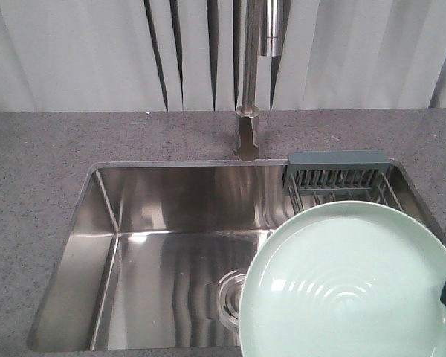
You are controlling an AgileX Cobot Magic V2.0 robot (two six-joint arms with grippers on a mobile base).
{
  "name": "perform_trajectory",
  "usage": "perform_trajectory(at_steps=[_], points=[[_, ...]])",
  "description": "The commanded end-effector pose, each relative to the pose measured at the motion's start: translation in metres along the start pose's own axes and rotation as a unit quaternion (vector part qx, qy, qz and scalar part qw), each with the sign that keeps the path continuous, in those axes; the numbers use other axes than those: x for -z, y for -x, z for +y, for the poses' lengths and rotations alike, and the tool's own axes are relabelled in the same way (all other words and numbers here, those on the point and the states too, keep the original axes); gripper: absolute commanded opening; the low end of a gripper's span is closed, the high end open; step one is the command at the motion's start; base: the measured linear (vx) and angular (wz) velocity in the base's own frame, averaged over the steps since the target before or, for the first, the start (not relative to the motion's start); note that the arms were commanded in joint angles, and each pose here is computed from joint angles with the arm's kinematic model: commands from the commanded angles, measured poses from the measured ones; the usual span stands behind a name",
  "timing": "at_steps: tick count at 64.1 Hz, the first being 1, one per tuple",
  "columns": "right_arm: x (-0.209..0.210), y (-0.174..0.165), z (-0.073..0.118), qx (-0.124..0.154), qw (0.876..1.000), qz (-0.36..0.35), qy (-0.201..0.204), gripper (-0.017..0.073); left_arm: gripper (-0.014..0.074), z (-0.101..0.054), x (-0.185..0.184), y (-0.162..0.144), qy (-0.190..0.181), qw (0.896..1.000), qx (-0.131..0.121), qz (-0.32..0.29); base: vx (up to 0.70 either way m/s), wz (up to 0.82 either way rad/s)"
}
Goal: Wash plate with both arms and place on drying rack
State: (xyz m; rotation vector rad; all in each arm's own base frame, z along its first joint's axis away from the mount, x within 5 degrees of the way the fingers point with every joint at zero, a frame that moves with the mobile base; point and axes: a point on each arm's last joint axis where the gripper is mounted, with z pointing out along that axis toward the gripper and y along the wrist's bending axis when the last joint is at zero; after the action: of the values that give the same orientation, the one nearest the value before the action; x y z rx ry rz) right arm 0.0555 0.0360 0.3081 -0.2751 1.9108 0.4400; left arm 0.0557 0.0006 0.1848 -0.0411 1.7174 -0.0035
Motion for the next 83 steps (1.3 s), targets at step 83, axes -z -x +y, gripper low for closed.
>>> perform_trajectory(at_steps=[83], points=[[0.0032,0.0136,0.0003,-0.005,0.999,-0.043,-0.006,-0.0001,-0.0006,-0.0004,0.0036,0.0155,-0.003,0.998,0.005,-0.054,0.01,0.0]])
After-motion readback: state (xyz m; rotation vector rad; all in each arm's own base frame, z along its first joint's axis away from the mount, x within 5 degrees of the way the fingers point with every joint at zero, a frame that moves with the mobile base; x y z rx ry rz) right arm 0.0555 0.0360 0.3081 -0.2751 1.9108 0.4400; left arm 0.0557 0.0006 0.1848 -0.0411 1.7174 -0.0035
